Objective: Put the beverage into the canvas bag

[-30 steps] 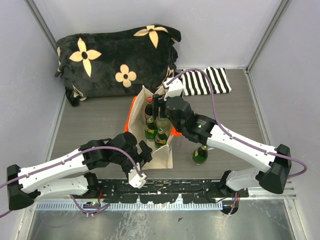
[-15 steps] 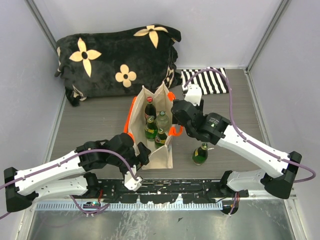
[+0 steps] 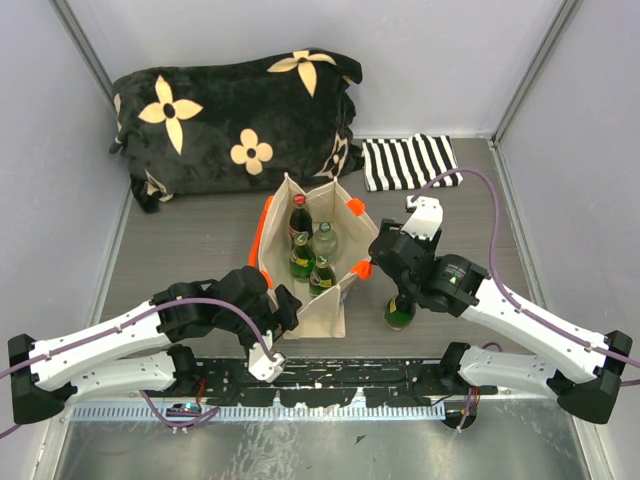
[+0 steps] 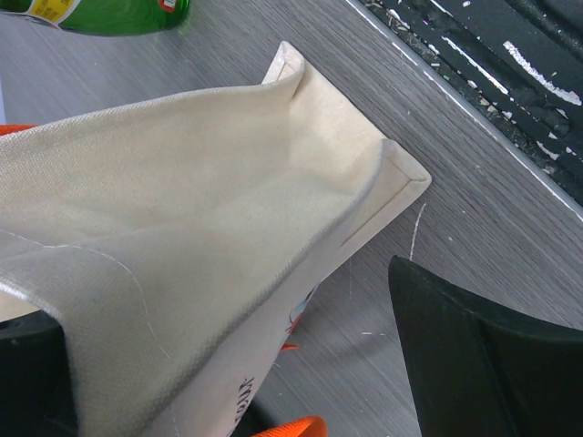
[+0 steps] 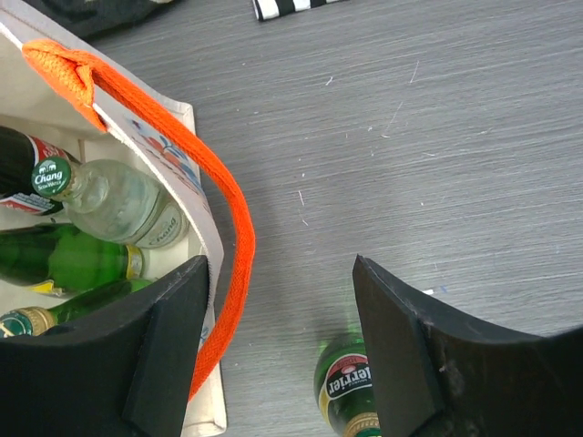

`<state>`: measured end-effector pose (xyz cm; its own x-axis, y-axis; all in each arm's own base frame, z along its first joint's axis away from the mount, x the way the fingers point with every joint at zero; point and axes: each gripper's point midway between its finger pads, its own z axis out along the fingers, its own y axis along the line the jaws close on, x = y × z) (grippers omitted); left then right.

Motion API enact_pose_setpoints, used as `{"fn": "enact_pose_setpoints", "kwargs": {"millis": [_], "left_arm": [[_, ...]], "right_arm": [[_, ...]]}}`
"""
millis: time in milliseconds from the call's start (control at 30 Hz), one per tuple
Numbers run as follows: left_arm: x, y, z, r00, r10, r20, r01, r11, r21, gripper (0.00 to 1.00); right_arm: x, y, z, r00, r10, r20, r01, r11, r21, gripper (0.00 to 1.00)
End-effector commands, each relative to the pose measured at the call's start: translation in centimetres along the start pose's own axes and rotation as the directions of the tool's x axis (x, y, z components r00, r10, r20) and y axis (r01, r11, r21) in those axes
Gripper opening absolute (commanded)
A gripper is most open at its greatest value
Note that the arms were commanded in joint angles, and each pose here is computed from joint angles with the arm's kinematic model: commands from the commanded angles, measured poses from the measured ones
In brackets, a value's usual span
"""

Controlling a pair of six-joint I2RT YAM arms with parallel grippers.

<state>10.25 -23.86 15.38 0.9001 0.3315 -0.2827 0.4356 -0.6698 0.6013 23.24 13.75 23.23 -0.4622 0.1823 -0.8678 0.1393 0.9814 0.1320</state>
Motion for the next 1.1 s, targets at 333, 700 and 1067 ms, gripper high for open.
{"fn": "enact_pose_setpoints", "kwargs": {"millis": [333,700,1067], "left_arm": [[0.0,-2.4,0.2,1.0,-0.031,0.001,0.031,0.996,0.081,0.99],[0.2,-2.9,0.4,1.0,-0.031,0.0,0.031,0.996,0.086,0.99],[0.3,-3.0,0.5,0.999,-0.042,-0.008,0.042,0.994,0.098,0.99]], "right_arm": [[-5.7,-0.8,-1.7,0.966,0.162,0.202,-0.158,0.987,-0.038,0.69],[-2.0,-6.2,-2.1,0.978,0.153,0.145,-0.17,0.979,0.115,0.7],[3.3,-5.3,-0.2,0.992,0.123,0.014,-0.123,0.986,0.111,0.7]]}}
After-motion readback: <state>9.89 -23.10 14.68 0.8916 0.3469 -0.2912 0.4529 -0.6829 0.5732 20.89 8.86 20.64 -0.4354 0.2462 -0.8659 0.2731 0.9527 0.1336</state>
